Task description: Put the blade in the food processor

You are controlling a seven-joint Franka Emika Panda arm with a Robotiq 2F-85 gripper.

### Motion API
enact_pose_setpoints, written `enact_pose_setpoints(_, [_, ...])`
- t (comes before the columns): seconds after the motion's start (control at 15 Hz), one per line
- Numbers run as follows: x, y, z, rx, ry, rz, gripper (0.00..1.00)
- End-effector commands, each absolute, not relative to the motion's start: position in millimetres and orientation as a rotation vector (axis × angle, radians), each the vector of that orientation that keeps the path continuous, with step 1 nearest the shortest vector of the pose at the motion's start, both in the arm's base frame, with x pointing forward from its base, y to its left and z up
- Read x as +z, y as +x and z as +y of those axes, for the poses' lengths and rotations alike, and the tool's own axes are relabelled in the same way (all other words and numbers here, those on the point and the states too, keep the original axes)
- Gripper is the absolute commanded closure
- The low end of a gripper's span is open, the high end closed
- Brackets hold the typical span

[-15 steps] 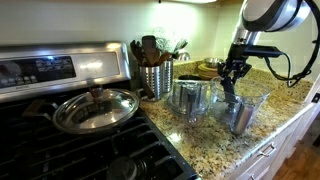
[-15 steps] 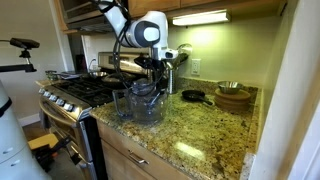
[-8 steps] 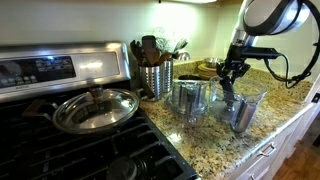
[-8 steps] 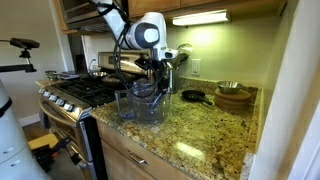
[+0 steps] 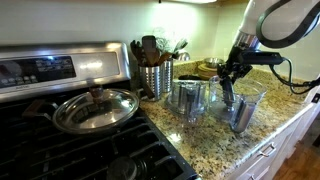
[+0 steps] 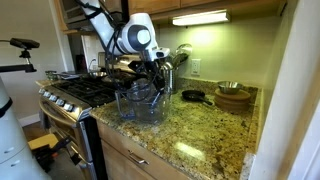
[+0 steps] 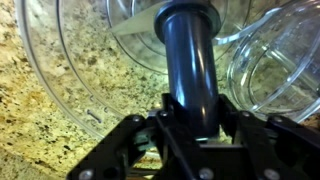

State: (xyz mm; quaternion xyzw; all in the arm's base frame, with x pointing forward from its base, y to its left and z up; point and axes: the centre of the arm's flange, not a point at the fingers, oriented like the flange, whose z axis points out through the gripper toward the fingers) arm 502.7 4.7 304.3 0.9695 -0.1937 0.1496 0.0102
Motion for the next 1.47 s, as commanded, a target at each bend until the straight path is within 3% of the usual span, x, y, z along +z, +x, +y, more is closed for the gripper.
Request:
enact_pose_setpoints(0.0, [312.3,468.4,18.6,0.569,2.977,-0.662,0.78])
enact_pose_setpoints(1.27, [297.7,413.7,56.0,0.751,2.843,-0.766,0.77])
enact_pose_setpoints(1.33, [297.2,413.1,57.1,0.759,2.840,-0.768,0.43])
enact_pose_setpoints(1.4, [296.9,413.0,58.0,0.775,2.835,-0.766,0.29])
